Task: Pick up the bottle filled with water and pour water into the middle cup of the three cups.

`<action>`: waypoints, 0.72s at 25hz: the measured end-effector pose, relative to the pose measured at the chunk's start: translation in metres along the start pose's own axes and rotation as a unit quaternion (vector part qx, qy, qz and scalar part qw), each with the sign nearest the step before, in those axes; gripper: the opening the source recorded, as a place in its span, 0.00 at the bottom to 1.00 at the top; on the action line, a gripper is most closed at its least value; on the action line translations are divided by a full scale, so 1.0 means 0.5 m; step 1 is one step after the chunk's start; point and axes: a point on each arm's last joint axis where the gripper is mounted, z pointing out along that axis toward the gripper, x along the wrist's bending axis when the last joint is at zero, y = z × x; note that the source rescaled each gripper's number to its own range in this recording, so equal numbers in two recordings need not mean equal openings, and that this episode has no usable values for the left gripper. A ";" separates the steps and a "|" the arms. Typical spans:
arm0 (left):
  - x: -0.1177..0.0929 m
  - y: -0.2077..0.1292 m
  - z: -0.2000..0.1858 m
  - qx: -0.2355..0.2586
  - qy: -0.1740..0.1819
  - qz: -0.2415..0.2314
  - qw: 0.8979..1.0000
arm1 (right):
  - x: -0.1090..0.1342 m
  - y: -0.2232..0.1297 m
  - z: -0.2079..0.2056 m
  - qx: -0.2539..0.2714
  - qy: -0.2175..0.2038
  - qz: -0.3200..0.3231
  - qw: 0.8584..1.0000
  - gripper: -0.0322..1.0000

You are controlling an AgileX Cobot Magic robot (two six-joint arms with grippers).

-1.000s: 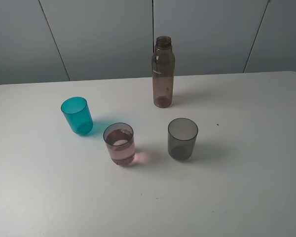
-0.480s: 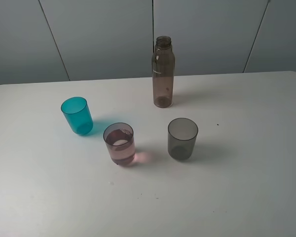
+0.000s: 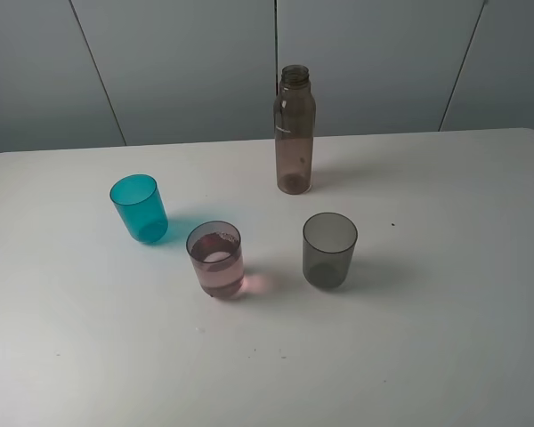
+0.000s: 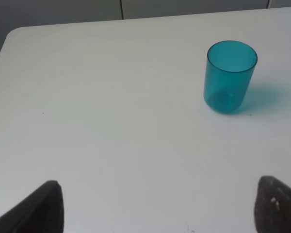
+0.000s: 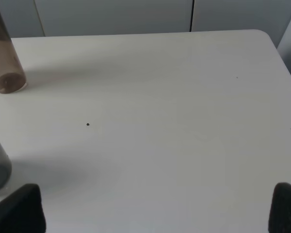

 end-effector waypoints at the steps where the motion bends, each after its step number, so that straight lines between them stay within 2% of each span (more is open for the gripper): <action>1: 0.000 0.000 0.000 0.000 0.000 0.000 1.000 | 0.000 0.000 0.000 0.000 0.000 0.000 1.000 1.00; 18: 0.000 0.000 0.000 0.000 0.000 0.000 1.000 | 0.000 0.000 0.000 0.000 0.000 0.002 1.000 1.00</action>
